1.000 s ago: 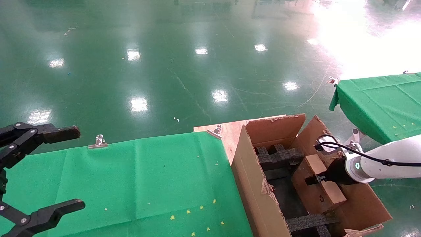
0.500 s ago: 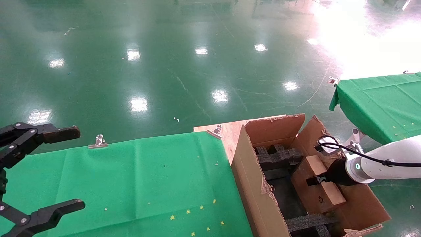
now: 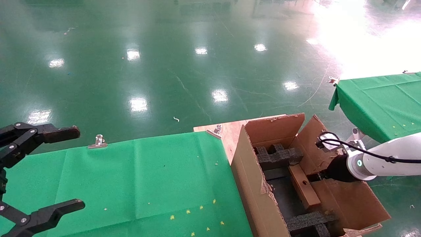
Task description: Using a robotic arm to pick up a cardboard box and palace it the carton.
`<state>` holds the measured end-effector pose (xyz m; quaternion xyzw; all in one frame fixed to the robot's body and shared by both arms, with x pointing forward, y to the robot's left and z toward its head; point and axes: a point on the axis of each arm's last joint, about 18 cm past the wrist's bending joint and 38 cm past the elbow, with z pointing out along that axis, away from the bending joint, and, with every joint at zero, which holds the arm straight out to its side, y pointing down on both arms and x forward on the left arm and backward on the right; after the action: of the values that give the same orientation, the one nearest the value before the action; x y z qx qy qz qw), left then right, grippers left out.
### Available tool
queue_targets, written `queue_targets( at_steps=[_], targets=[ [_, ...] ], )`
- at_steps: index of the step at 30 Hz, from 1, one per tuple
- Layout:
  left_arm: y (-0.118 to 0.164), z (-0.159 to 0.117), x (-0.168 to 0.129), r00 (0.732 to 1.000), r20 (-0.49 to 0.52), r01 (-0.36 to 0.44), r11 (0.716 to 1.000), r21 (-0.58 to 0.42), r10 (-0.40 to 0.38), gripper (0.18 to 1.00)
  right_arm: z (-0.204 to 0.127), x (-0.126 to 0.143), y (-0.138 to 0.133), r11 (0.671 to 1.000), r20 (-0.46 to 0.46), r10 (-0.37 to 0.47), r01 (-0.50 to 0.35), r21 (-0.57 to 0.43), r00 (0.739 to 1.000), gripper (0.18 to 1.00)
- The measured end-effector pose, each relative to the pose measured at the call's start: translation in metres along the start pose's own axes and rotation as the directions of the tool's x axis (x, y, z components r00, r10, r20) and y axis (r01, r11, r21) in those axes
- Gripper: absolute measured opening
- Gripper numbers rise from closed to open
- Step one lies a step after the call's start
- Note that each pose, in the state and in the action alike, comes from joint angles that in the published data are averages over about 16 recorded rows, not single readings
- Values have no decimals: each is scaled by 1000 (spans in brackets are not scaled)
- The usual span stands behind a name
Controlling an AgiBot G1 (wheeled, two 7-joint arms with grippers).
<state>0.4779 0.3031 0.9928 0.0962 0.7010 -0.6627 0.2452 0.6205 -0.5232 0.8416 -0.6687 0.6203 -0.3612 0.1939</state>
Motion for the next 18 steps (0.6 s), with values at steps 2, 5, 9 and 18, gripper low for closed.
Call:
queue_targets(
  at_steps=[2, 5, 9, 18],
  targets=[
    [0, 0, 0, 1000, 0, 0, 1000, 0, 0, 1001, -4, 1, -6, 1000, 2, 3, -3, 20, 1000, 713],
    [0, 0, 0, 1000, 0, 0, 1000, 0, 0, 1001, -12, 1, -19, 998, 10, 11, -11, 61, 1000, 774],
    [0, 0, 0, 1000, 0, 0, 1000, 0, 0, 1001, -28, -1, -41, 990, 36, 25, -30, 139, 999, 842],
    [0, 0, 0, 1000, 0, 0, 1000, 0, 0, 1001, -85, -28, -95, 934, 179, 11, -74, 349, 984, 954]
  ],
)
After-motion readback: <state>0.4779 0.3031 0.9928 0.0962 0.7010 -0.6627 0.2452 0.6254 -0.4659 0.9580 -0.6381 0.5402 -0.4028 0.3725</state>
